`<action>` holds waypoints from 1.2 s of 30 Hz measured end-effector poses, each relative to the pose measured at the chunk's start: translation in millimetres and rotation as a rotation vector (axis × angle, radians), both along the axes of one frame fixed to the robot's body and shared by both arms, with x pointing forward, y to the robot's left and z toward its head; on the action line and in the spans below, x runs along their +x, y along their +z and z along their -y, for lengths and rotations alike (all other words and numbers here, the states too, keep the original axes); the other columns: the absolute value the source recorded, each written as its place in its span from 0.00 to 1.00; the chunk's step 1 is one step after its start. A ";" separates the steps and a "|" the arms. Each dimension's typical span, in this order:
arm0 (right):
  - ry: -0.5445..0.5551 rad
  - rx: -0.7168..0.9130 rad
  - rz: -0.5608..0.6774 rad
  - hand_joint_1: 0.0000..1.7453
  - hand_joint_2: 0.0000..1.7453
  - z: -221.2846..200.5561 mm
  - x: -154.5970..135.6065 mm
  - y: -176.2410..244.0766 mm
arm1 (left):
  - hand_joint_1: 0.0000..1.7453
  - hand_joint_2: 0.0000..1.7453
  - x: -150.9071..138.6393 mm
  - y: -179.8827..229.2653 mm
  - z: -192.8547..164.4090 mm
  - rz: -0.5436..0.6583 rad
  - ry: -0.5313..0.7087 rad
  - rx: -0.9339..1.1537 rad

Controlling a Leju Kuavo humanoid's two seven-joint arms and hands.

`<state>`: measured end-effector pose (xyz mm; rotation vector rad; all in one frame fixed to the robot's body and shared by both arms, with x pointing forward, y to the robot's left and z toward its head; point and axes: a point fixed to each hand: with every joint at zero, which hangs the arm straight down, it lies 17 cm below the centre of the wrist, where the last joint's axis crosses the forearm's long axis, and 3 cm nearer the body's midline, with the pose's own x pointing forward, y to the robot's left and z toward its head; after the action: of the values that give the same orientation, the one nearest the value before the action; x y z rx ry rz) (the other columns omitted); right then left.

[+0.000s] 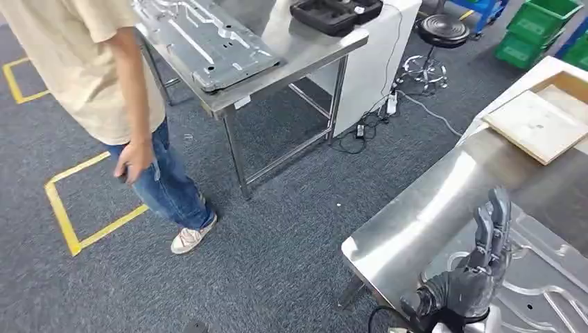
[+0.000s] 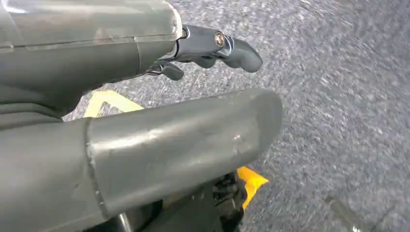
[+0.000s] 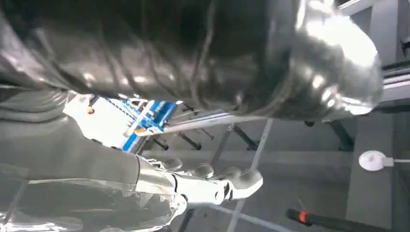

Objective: Take the parts from the cabinet and place them on the table.

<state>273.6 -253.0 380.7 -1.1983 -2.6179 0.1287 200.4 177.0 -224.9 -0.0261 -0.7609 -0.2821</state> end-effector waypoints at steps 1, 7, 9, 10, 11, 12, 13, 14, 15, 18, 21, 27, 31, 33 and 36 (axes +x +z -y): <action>0.000 0.000 0.000 0.00 0.00 0.0 0.1 0.1 | 0.00 0.00 -1.3 -0.5 -0.2 -0.003 0.000 0.000; -0.001 -0.003 0.002 0.00 0.00 0.1 0.4 0.7 | 0.00 0.00 -0.4 -0.5 -1.6 -0.001 -0.001 0.003; -0.001 -0.003 0.002 0.00 0.00 0.1 0.4 0.7 | 0.00 0.00 -2.1 -1.1 -1.6 -0.004 -0.001 0.004; -0.001 -0.003 0.002 0.00 0.00 0.1 0.4 0.7 | 0.00 0.00 -3.7 -1.6 -1.5 -0.007 -0.001 0.003; -0.001 -0.003 0.003 0.00 0.00 0.1 0.4 0.8 | 0.00 0.00 -5.1 -2.1 -1.5 -0.009 -0.002 0.003; -0.001 -0.004 0.003 0.00 0.00 -0.1 0.4 1.0 | 0.00 0.00 -5.5 -2.2 -1.5 -0.009 -0.001 0.003; -0.001 -0.004 0.004 0.00 0.00 -0.1 0.4 1.1 | 0.00 0.00 -4.8 -2.0 -2.0 -0.008 -0.001 0.004; -0.001 -0.004 0.004 0.00 0.00 -0.1 0.4 1.1 | 0.00 0.00 -2.8 -1.4 -2.3 -0.005 -0.001 0.005; -0.001 -0.004 0.005 0.00 0.00 -0.1 0.4 1.4 | 0.00 0.00 -1.1 -1.0 -2.8 -0.002 -0.001 0.006; 0.000 -0.004 0.006 0.00 0.00 -0.1 0.3 1.5 | 0.00 0.00 -3.9 -2.1 -4.5 -0.007 0.002 0.008; 0.000 -0.003 0.008 0.00 0.00 0.1 0.1 1.8 | 0.00 0.00 -4.3 -2.3 -4.6 -0.007 0.002 0.008; 0.001 -0.001 0.005 0.00 0.00 0.4 0.3 1.1 | 0.00 0.00 -5.2 -2.6 -4.6 -0.009 0.003 0.007; 0.001 -0.001 0.006 0.00 0.00 0.3 1.1 1.8 | 0.00 0.00 -2.2 -1.6 -4.7 -0.004 0.004 0.007; 0.000 -0.003 0.011 0.00 0.00 0.3 1.5 3.3 | 0.00 0.00 -5.2 -2.6 -4.8 -0.009 0.004 0.007; 0.000 -0.003 0.015 0.00 0.00 0.2 1.8 4.4 | 0.00 0.00 -4.6 -2.6 -5.7 -0.008 0.006 0.008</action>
<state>275.3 -253.2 385.1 -1.2050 -2.6317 0.1245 195.8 182.7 -227.5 -0.0174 -0.7515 -0.2794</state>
